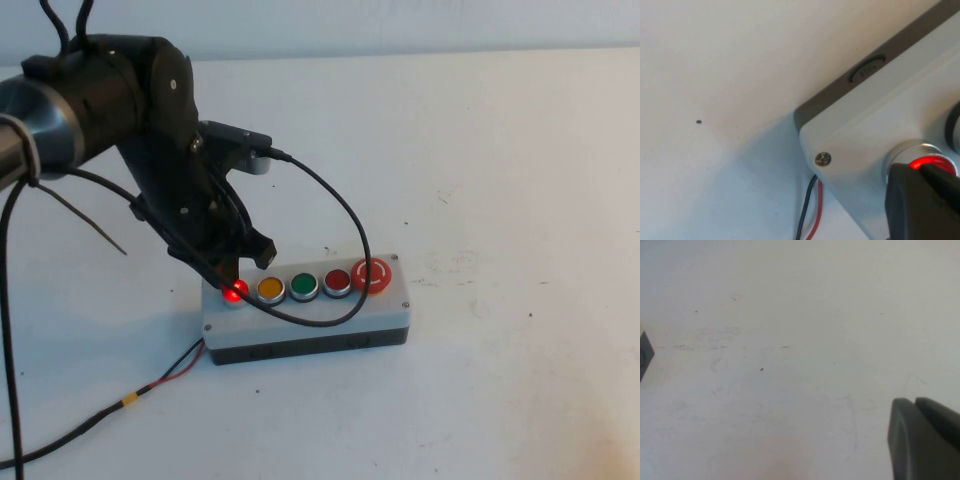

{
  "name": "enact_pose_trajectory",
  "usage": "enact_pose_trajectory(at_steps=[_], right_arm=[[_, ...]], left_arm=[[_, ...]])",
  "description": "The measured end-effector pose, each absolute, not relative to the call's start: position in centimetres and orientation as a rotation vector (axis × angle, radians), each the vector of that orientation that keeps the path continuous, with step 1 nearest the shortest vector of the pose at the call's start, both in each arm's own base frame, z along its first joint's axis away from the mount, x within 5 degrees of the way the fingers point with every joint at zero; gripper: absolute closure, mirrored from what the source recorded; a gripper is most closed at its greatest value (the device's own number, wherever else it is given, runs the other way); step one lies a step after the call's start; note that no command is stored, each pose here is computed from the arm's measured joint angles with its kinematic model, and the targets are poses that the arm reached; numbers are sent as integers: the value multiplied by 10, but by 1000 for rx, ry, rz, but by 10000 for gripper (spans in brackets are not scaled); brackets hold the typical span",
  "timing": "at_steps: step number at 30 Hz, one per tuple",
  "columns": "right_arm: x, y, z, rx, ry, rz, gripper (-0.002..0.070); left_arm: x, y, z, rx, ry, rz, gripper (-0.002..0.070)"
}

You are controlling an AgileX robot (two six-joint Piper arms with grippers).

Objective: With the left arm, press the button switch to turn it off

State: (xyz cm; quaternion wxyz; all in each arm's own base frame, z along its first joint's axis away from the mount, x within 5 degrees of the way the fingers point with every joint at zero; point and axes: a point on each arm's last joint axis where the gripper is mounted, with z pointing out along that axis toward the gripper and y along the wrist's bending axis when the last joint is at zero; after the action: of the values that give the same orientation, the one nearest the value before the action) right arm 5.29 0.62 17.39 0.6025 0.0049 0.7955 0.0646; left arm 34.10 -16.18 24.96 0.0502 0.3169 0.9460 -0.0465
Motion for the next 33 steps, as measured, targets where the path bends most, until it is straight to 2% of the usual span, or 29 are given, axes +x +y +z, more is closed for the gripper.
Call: enact_pose_trajectory(at_steps=[3,6,10,13,17,23,33], right_arm=[[53,6,174,11,1842,150,692],[53,6,174,11,1842,150,692],[53,6,174,11,1842,150,692],[53,6,174,11,1842,150,692],[53,6,174,11,1842,150,692],[53,6,174,11,1842,150,692],[53,6,174,11,1842,150,692]], left_arm=[[337,-159,262,952,2827,-131,678],[322,-151,293,911,2691,-127,678],[279,-131,340,823,2439,-148,678],[239,-113,357,756,2285,-165,678],[186,-88,358,655,2118,-195,678],[134,-64,330,512,1997,-260,678],[115,-52,322,513,1958,-212,678]])
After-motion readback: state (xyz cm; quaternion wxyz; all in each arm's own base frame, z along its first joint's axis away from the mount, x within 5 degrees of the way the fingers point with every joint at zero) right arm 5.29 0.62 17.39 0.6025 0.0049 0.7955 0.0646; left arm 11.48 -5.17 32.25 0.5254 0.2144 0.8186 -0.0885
